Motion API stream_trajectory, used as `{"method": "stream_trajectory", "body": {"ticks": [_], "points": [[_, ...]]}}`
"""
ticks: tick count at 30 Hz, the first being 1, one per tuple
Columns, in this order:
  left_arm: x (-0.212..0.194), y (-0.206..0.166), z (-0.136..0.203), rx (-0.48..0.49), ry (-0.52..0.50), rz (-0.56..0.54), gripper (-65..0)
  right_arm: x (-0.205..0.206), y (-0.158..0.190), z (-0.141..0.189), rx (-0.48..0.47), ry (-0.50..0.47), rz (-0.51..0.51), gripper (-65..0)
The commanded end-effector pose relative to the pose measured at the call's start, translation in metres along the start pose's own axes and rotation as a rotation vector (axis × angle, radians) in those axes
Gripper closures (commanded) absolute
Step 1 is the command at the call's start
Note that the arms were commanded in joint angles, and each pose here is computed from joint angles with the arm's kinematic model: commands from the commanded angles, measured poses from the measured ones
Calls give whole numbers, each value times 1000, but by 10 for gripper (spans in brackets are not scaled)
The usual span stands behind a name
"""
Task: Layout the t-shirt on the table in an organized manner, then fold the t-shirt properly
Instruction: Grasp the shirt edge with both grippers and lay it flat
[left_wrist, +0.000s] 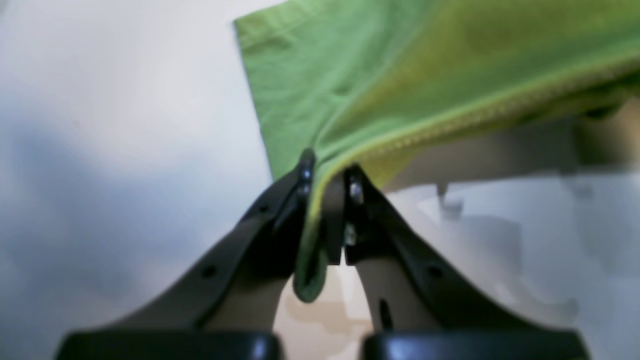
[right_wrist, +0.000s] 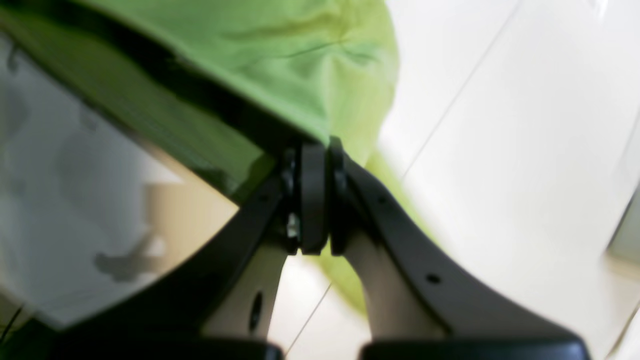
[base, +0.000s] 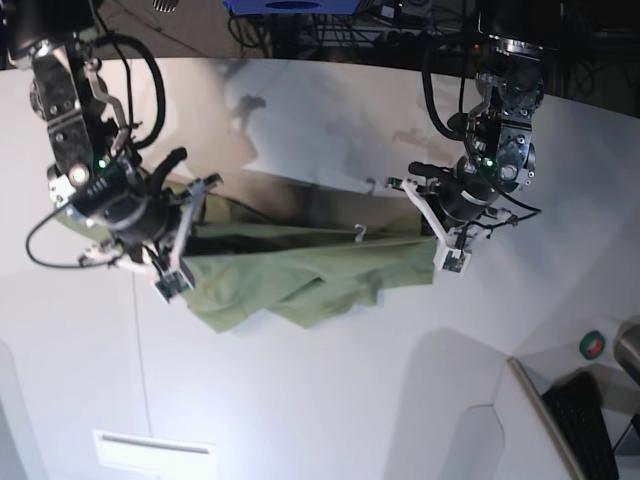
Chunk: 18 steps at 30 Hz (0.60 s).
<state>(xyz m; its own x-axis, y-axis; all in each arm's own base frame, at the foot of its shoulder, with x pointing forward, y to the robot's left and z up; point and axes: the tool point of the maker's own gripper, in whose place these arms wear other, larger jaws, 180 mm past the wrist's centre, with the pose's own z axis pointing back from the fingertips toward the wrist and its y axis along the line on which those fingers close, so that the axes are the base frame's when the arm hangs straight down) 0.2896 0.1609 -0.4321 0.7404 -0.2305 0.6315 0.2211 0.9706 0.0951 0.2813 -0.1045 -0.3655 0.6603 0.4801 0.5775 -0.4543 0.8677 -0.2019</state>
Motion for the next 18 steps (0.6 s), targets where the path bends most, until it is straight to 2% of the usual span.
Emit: {"method": "stream_trajectory", "body": {"ticks": [1,3,5,8,11,15,17,18], "points": [[7,13,6,36,-26,-19,0,-13,-2,6,-17,17,-15,0],[-1,19,11,47,-13,-44,0,-45,25,8,38,86,-61,0],[-17,19,13,43,44,-79,0,-68,52,9,95,145,-94,0],[-44,1,15,-10,169,-219,0,-93,91,1,203,227,-104,0],[-57,-15,15,-23,213,-339,0,-95,107,0,276,238,-140,0],[-54,-21,13,-2,204,-366,0,-75,117,21,348,157,-181,-273],[-51,-22,12,-6,199,-359,0,-60,114,34,367,98,-184,-366],[-51,-23,12,-7,197,-358,0,-54,107,36,360,74,-208,-383]]}}
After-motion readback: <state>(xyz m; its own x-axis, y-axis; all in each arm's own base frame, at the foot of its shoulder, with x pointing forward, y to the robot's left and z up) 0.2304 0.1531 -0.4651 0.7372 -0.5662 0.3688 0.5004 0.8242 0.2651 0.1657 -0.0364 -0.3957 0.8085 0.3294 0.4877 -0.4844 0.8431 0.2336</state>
